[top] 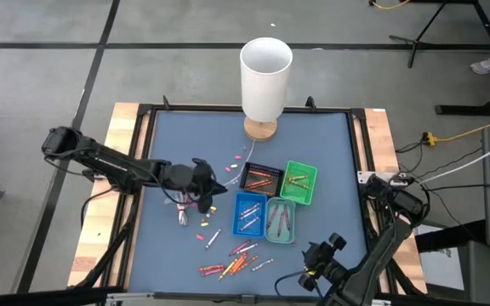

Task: Sort crayons
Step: Put the gray crayon into the blue bin

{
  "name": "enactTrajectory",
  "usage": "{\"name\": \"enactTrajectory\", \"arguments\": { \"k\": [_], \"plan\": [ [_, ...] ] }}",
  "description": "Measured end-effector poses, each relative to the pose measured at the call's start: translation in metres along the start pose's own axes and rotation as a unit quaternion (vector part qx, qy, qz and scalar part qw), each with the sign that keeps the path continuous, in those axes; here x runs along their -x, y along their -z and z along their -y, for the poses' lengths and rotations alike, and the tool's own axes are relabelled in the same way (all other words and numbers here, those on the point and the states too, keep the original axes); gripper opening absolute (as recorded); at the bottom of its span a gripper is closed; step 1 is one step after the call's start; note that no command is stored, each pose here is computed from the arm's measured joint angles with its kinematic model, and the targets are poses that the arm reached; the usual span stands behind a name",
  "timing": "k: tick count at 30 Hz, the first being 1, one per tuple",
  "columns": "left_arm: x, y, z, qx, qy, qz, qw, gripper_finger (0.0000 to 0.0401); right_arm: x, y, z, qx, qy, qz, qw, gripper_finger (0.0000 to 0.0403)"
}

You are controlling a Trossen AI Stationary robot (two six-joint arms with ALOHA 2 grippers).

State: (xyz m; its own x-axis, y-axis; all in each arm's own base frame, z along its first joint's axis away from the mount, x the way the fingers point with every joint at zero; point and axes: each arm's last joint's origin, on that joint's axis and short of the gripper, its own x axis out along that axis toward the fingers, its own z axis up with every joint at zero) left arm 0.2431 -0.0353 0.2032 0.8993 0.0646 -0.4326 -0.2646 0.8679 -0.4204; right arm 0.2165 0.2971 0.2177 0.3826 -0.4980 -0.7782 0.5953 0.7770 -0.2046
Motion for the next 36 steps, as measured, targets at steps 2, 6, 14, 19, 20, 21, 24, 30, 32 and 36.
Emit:
{"name": "enactTrajectory", "arguments": {
  "k": [2, 6, 14, 19, 20, 21, 24, 30, 32, 36],
  "plan": [
    [0.001, 0.002, 0.007, 0.010, -0.002, 0.017, 1.000, 0.0000, -0.003, 0.002, -0.002, 0.003, 0.004, 0.000, 1.000, 0.0161],
    [-0.003, 0.012, 0.024, 0.028, 0.006, 0.054, 0.998, 0.0004, -0.008, 0.006, -0.007, 0.005, 0.007, 0.003, 1.000, 0.0161],
    [-0.032, 0.039, 0.042, 0.036, 0.027, 0.094, 0.995, 0.0006, -0.019, 0.016, -0.020, 0.001, -0.003, 0.009, 1.000, 0.0161],
    [-0.051, 0.054, 0.039, 0.039, 0.028, 0.101, 0.994, 0.0007, -0.030, 0.024, -0.027, 0.011, 0.008, 0.018, 1.000, 0.0161],
    [-0.055, 0.056, 0.038, 0.038, 0.026, 0.100, 0.994, 0.0007, -0.032, 0.025, -0.029, 0.013, 0.010, 0.022, 1.000, 0.0161],
    [-0.058, 0.058, 0.038, 0.038, 0.024, 0.100, 0.994, 0.0007, -0.035, 0.027, -0.031, 0.014, 0.011, 0.025, 1.000, 0.0161],
    [-0.068, 0.059, 0.039, 0.036, 0.017, 0.097, 0.994, 0.0007, -0.043, 0.033, -0.036, 0.020, 0.017, 0.035, 0.999, 0.0161],
    [-0.085, 0.056, 0.047, 0.008, 0.012, 0.101, 0.995, 0.0008, -0.053, 0.039, -0.042, 0.021, 0.019, 0.047, 0.998, 0.0161],
    [-0.089, 0.055, 0.050, -0.001, 0.013, 0.102, 0.995, 0.0008, -0.056, 0.042, -0.045, 0.021, 0.018, 0.050, 0.998, 0.0161],
    [-0.095, 0.055, 0.053, -0.006, 0.011, 0.100, 0.995, 0.0008, -0.061, 0.045, -0.048, 0.011, 0.016, 0.061, 0.998, 0.0161]
  ]
}}
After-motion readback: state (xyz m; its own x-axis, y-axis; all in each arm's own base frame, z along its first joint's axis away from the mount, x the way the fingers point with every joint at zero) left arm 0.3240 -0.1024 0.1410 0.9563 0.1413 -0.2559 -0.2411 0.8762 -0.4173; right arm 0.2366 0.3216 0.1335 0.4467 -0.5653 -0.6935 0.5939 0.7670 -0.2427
